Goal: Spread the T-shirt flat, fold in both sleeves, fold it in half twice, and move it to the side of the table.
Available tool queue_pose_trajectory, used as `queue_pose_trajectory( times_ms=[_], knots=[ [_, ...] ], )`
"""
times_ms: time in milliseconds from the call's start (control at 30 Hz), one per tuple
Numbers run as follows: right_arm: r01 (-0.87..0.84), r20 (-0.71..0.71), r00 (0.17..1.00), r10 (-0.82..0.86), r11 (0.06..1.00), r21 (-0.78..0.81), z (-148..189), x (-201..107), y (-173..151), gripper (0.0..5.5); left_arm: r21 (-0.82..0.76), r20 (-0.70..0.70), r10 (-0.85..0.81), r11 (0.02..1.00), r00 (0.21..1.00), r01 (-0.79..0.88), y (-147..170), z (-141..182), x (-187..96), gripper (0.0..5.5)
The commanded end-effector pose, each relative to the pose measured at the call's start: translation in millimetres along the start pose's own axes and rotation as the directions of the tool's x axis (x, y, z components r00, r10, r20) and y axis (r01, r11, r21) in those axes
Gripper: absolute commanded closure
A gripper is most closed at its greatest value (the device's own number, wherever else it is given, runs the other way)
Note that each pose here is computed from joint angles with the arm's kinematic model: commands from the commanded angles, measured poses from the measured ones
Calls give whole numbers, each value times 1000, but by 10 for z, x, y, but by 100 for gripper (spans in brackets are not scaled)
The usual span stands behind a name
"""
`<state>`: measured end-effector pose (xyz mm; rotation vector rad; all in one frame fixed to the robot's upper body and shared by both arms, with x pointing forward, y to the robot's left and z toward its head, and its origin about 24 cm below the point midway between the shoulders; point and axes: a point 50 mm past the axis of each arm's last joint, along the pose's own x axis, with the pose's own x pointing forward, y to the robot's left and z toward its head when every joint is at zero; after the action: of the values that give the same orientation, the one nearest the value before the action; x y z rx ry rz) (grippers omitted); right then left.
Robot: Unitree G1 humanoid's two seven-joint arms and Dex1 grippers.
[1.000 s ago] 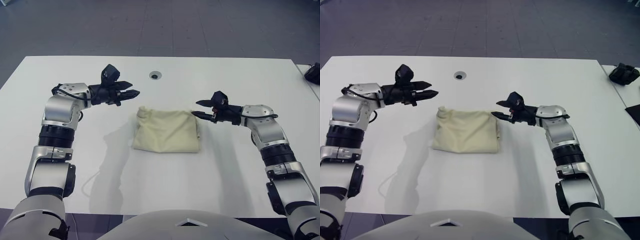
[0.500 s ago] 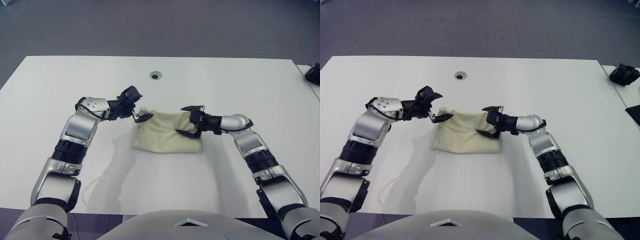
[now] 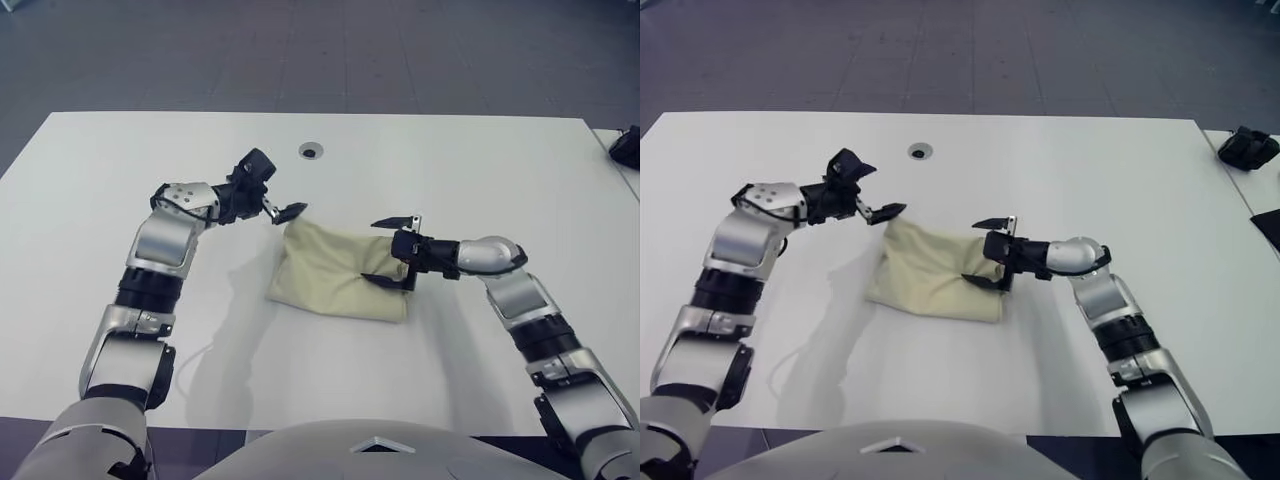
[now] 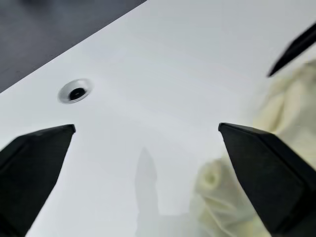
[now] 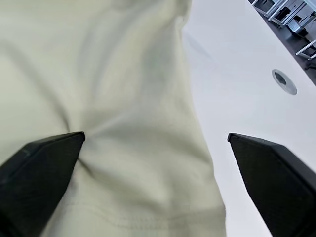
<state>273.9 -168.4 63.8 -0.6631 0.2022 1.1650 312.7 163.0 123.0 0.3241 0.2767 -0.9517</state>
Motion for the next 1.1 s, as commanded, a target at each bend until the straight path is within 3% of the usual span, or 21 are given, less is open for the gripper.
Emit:
queue_pose_trajectory(
  times_ms=[33, 200, 333, 467, 667, 767, 867, 933, 1000, 1100],
  knots=[
    [81, 24, 996, -82, 996, 27, 108, -155, -7, 11, 11, -11, -111, 994, 994, 111, -233, 19, -312, 10],
    [56, 159, 985, -60, 998, 30, 503, -87, 12, 11, 16, -102, -20, 1000, 995, 22, -293, -112, -393, 10],
    [-160, 298, 947, 118, 980, 121, 680, 147, 195, 11, 35, -205, 120, 993, 971, -115, -115, -314, -317, 10],
    [-243, 299, 937, 179, 951, 193, 519, 352, 247, 11, 32, -218, 216, 976, 952, -214, 93, -347, -326, 10],
    [-270, 240, 949, 205, 923, 276, 219, 466, 214, 11, 44, -197, 194, 981, 961, -189, 92, -289, -256, 10],
    [-246, 126, 968, 216, 912, 329, -65, 477, 267, 11, 44, -191, 189, 982, 963, -185, 70, -283, -239, 10],
    [-72, -99, 986, 138, 868, 491, -645, 270, 394, 11, 56, -180, 198, 980, 964, -191, 93, -237, -246, 10],
    [185, -291, 957, -14, 800, 570, -1094, -49, 499, 11, 61, -171, 213, 977, 962, -206, 102, -208, -261, 10],
    [448, -470, 867, -167, 673, 589, -1444, -435, 638, 11, 57, -165, 217, 976, 962, -210, 62, -207, -272, 10],
    [765, -705, 639, -307, 354, 539, -1794, -1009, 923, 11, 31, -159, 208, 978, 965, -205, -81, -244, -266, 10]
  ],
)
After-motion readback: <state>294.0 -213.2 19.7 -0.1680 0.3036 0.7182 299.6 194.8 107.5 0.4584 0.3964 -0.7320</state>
